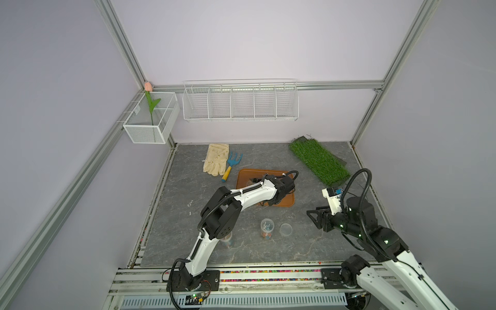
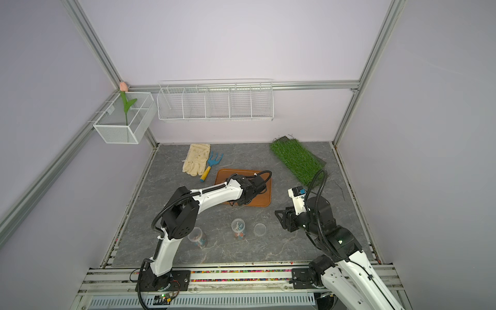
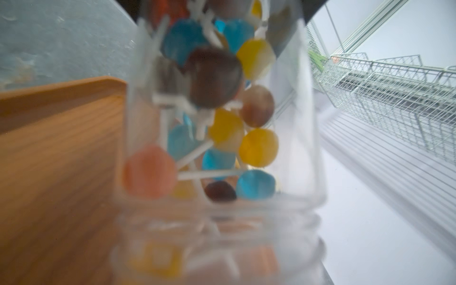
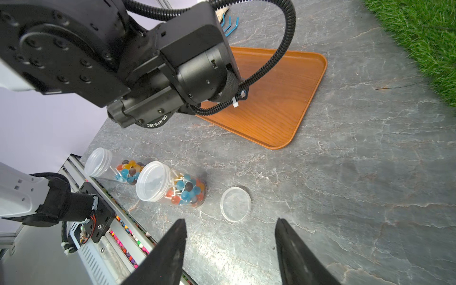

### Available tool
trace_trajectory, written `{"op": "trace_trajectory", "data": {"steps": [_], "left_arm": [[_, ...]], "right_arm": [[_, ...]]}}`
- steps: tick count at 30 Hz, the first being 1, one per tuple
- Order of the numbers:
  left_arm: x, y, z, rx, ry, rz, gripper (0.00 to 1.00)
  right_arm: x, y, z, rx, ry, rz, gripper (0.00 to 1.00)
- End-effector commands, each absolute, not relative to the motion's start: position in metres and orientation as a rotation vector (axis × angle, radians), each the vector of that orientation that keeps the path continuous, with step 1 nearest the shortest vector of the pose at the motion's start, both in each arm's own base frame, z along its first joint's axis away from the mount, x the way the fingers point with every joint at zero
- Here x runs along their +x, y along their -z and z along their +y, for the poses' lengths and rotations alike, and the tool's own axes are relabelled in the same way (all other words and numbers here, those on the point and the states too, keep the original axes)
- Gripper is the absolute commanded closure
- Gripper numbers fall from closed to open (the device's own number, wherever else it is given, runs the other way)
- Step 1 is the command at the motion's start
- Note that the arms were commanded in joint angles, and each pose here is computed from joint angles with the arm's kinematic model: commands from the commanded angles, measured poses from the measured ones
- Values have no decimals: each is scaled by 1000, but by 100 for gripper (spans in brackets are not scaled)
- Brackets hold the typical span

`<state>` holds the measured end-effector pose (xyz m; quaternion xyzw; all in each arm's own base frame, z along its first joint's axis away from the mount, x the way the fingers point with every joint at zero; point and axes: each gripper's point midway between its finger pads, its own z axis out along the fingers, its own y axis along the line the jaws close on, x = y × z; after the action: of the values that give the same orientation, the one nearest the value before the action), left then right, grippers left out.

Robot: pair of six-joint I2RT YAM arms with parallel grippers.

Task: Pour the candies out of the jar
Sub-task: 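Pour the candies out of the jar onto the tray.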

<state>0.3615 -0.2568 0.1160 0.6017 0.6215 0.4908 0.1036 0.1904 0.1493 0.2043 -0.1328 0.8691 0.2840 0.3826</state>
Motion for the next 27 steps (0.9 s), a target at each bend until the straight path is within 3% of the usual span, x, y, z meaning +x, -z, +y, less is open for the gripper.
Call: {"op": "trace_trajectory", "data": {"steps": [1, 27], "left_arm": [[364, -125, -256, 1786, -1589, 1723, 52], [359, -96, -270, 1884, -1622, 1628, 53]], "right_arm": [[191, -204, 154, -367, -751, 2205, 39], [187, -205, 154, -389, -746, 2231, 39]]}}
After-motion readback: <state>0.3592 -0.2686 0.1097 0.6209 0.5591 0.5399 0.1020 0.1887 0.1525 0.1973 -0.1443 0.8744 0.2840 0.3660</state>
